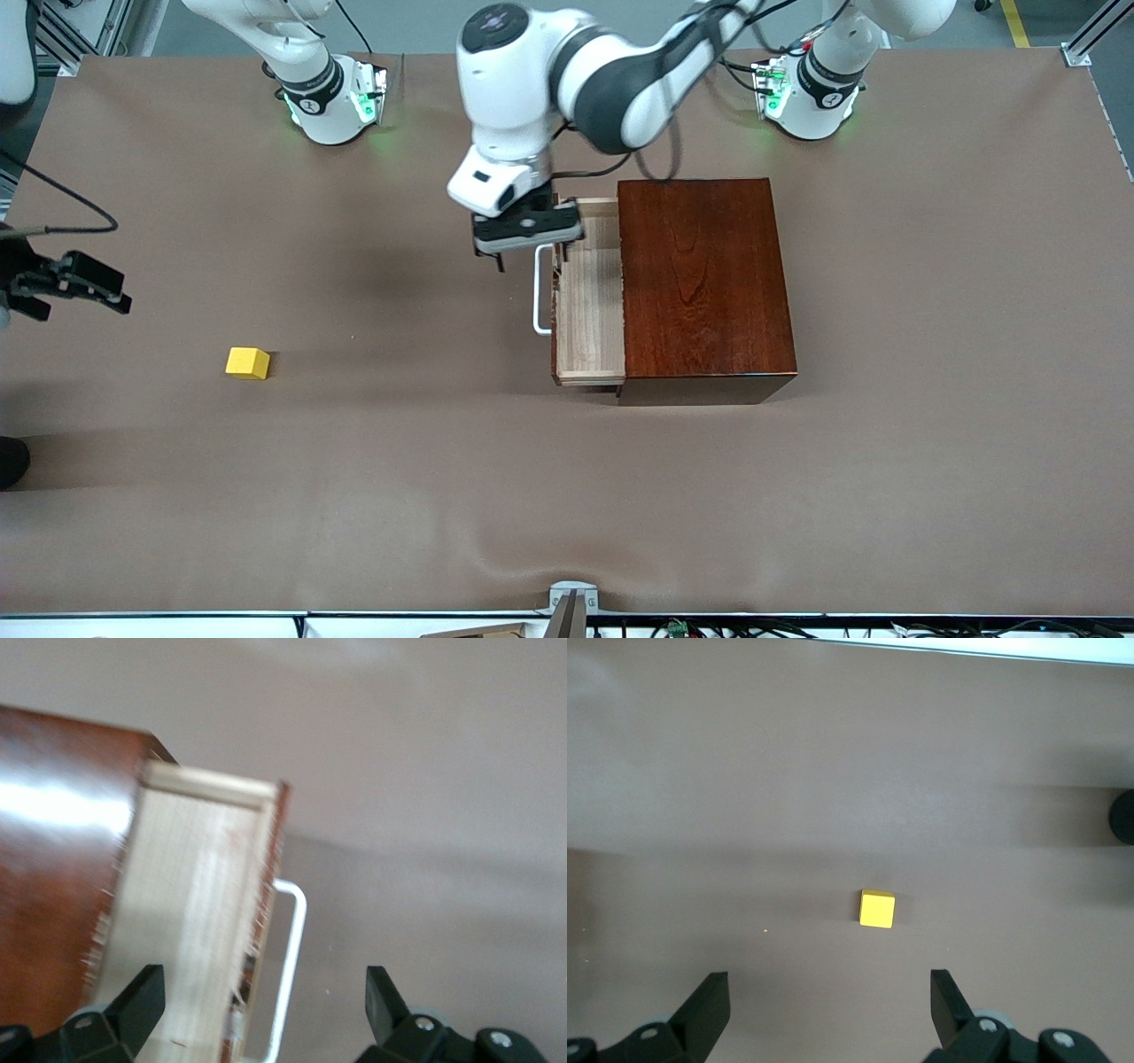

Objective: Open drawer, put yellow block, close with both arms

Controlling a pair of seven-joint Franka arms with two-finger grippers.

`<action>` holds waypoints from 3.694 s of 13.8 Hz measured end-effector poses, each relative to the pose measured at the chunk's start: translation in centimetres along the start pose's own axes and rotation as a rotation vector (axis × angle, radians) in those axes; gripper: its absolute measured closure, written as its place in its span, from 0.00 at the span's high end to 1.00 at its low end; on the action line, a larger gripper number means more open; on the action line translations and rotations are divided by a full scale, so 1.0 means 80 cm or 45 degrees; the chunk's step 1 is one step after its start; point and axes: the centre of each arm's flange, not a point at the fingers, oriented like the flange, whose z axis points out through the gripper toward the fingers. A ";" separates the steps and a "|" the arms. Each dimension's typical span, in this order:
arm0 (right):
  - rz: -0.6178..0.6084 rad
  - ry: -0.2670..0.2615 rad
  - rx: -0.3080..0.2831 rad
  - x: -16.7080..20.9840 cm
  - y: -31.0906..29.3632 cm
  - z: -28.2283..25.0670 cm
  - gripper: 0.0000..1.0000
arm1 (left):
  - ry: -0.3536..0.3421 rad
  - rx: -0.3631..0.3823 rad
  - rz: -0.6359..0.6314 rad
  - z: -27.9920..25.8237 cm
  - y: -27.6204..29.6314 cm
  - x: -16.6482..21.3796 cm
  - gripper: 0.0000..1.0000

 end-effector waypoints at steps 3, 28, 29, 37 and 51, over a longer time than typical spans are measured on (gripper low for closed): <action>0.046 -0.055 0.008 0.008 0.040 0.037 1.00 | -0.038 0.011 -0.048 -0.039 -0.071 0.087 1.00; -0.021 -0.169 0.017 -0.040 0.072 0.450 1.00 | -0.284 0.067 0.141 -0.117 -0.648 0.323 1.00; -0.022 -0.170 0.017 -0.045 0.070 0.457 1.00 | -0.293 0.067 0.141 -0.118 -0.651 0.322 1.00; -0.029 -0.213 0.022 -0.062 0.067 0.502 0.93 | -0.332 0.039 0.350 -0.144 -0.626 0.299 1.00; -0.038 -0.264 0.035 -0.015 0.028 0.121 0.56 | -0.381 0.038 0.389 -0.137 -0.614 0.288 1.00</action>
